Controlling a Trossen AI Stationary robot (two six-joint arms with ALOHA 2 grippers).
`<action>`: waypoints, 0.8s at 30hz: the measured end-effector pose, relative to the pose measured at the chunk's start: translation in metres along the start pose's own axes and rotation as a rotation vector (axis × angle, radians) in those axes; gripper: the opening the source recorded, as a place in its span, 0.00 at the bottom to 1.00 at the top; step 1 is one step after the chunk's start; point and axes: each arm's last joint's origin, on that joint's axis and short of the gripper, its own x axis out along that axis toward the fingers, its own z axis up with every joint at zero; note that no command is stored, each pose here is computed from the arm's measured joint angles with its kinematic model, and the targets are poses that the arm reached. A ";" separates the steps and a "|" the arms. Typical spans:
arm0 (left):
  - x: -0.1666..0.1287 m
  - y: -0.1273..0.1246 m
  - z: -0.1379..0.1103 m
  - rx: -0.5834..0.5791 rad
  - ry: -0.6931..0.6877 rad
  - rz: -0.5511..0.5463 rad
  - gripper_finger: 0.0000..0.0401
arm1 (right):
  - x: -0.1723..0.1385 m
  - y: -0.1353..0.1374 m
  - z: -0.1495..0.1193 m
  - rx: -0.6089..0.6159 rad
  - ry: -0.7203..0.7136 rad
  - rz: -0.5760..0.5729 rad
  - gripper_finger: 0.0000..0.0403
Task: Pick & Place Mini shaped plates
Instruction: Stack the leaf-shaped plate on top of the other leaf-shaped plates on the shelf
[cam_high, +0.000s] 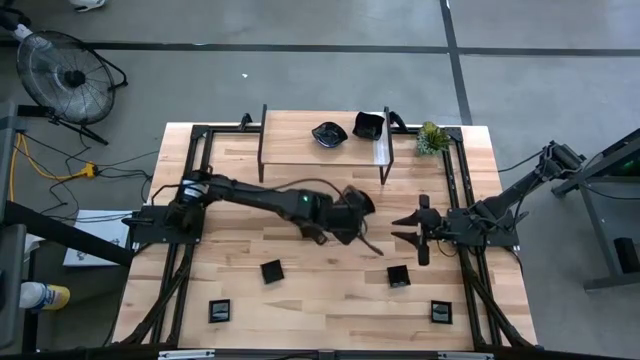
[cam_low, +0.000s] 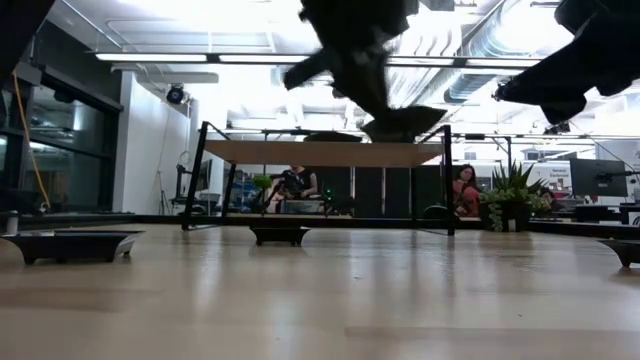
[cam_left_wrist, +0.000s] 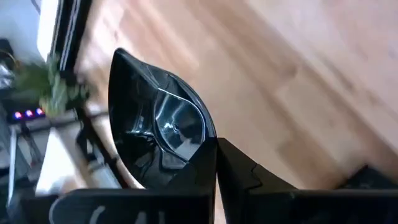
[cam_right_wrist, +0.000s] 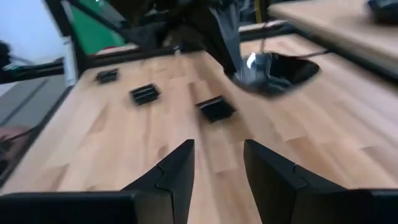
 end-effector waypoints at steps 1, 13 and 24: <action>-0.006 0.002 -0.005 -0.004 0.017 -0.002 0.00 | 0.000 0.000 0.000 -0.008 -0.012 -0.019 0.33; -0.086 0.039 -0.047 -0.073 0.067 0.171 0.00 | 0.007 -0.003 0.003 -0.022 -0.061 -0.138 0.33; -0.071 0.098 -0.141 -0.242 0.036 0.087 0.00 | 0.010 -0.004 0.001 -0.032 -0.051 -0.150 0.33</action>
